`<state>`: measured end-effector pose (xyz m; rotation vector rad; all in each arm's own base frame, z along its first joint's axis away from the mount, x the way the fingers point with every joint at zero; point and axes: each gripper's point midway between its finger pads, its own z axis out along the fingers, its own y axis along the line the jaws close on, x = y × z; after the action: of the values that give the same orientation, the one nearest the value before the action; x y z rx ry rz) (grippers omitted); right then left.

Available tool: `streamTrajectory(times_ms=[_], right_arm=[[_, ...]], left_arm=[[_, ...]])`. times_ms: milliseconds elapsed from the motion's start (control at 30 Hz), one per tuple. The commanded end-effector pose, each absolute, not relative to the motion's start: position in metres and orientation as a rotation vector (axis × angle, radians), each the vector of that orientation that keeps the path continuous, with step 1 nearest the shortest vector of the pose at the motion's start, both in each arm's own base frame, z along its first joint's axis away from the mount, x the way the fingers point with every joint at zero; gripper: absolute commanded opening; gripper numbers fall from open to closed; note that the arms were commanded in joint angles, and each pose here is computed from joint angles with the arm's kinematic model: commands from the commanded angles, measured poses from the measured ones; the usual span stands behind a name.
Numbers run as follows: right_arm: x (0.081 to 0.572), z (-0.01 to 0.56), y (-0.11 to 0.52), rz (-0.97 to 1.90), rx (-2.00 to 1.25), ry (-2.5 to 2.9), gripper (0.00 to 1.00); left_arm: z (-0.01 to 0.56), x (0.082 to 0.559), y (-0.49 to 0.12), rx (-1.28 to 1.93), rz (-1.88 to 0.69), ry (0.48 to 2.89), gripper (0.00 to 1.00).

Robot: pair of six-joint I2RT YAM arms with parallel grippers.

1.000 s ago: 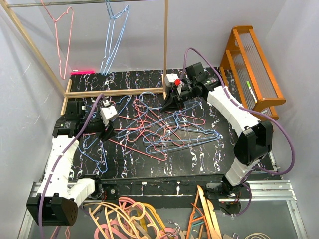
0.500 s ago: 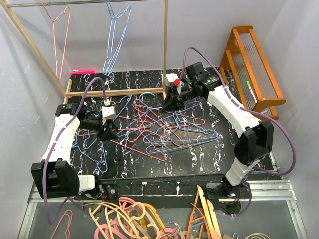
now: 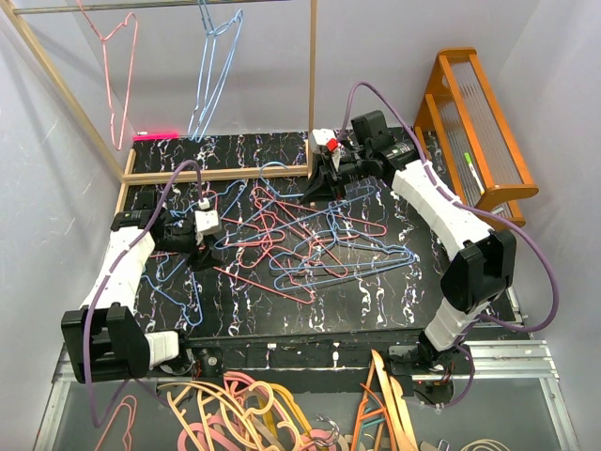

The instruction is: Organize the hangers

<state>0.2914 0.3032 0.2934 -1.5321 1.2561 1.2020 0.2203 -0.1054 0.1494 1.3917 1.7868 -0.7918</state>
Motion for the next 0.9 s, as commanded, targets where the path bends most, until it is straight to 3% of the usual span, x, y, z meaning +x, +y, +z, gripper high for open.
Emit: streamTrajectory(times_ms=[0,200,267,367,400,533,667,733,833,867], right_arm=[[0.293,0.337,0.306,1.158,-1.523,1.142,0.08],[0.292,0.335,0.307,1.199,-1.512,1.164,0.08],[0.293,0.332,0.307,1.204,-1.511,1.171,0.08],[0.294,0.329,0.307,1.207,-1.51,1.179,0.08],[0.294,0.328,0.307,1.206,-1.51,1.18,0.08],[0.297,0.326,0.309,1.208,-1.511,1.178,0.08],[0.3,0.327,0.311,1.213,-1.506,1.172,0.08],[0.301,0.328,0.312,1.213,-1.503,1.173,0.08],[0.302,0.328,0.312,1.217,-1.494,1.179,0.08],[0.302,0.328,0.312,1.218,-1.493,1.177,0.13]], left_arm=[[0.149,0.244,-0.107,1.376,-0.752,1.716,0.48],[0.159,0.258,-0.111,1.347,-0.766,1.676,0.1],[0.167,0.262,-0.111,1.33,-0.756,1.671,0.11],[0.176,0.26,-0.113,1.311,-0.768,1.675,0.34],[0.179,0.259,-0.113,1.303,-0.771,1.674,0.37],[0.189,0.259,-0.116,1.265,-0.768,1.661,0.42],[0.188,0.259,-0.117,1.258,-0.787,1.665,0.21],[0.189,0.255,-0.118,1.276,-0.814,1.655,0.0],[0.193,0.243,-0.123,1.361,-0.866,1.587,0.0],[0.195,0.242,-0.123,1.36,-0.893,1.595,0.0]])
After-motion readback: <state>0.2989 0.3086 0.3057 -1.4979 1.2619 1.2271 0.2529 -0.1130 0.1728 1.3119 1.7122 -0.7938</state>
